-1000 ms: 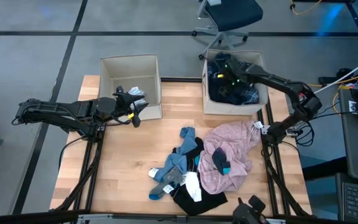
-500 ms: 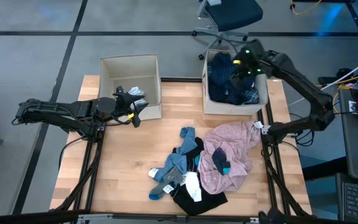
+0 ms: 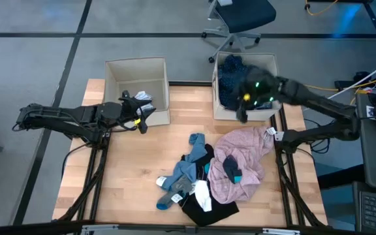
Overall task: Sort clothes
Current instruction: Put the blue sock into the right laundry bin
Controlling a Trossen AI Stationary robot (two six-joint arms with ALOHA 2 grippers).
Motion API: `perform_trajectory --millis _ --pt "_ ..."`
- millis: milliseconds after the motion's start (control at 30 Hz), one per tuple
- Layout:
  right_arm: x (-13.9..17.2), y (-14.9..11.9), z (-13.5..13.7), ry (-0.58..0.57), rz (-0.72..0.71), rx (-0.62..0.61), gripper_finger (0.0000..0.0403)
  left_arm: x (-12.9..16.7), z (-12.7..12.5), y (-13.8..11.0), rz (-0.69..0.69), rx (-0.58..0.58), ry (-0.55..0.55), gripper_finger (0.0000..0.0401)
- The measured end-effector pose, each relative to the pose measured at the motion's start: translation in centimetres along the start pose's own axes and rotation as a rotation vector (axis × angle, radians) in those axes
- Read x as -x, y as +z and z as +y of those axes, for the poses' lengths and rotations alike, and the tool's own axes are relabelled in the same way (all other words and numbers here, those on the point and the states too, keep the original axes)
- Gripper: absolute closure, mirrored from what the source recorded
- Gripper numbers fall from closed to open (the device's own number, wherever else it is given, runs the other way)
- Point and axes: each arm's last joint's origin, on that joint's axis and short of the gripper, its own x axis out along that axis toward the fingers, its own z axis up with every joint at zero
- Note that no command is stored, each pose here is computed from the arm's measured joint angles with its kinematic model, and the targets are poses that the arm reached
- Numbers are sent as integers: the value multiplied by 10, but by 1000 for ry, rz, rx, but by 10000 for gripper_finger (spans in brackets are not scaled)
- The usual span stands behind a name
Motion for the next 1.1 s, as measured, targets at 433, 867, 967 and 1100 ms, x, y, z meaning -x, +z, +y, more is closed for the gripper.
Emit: perform_trajectory --millis 433,867,967,1100 --pt "-102 -22 77 209 7 298 184 0 0 0 0 7 0 226" --pt "-194 -60 86 221 215 325 185 0 0 0 0 -3 0 226" --pt "-208 -67 86 221 232 343 185 0 0 0 1 -4 0 226" --pt "-223 -75 84 168 257 351 185 0 0 0 1 -4 0 226"
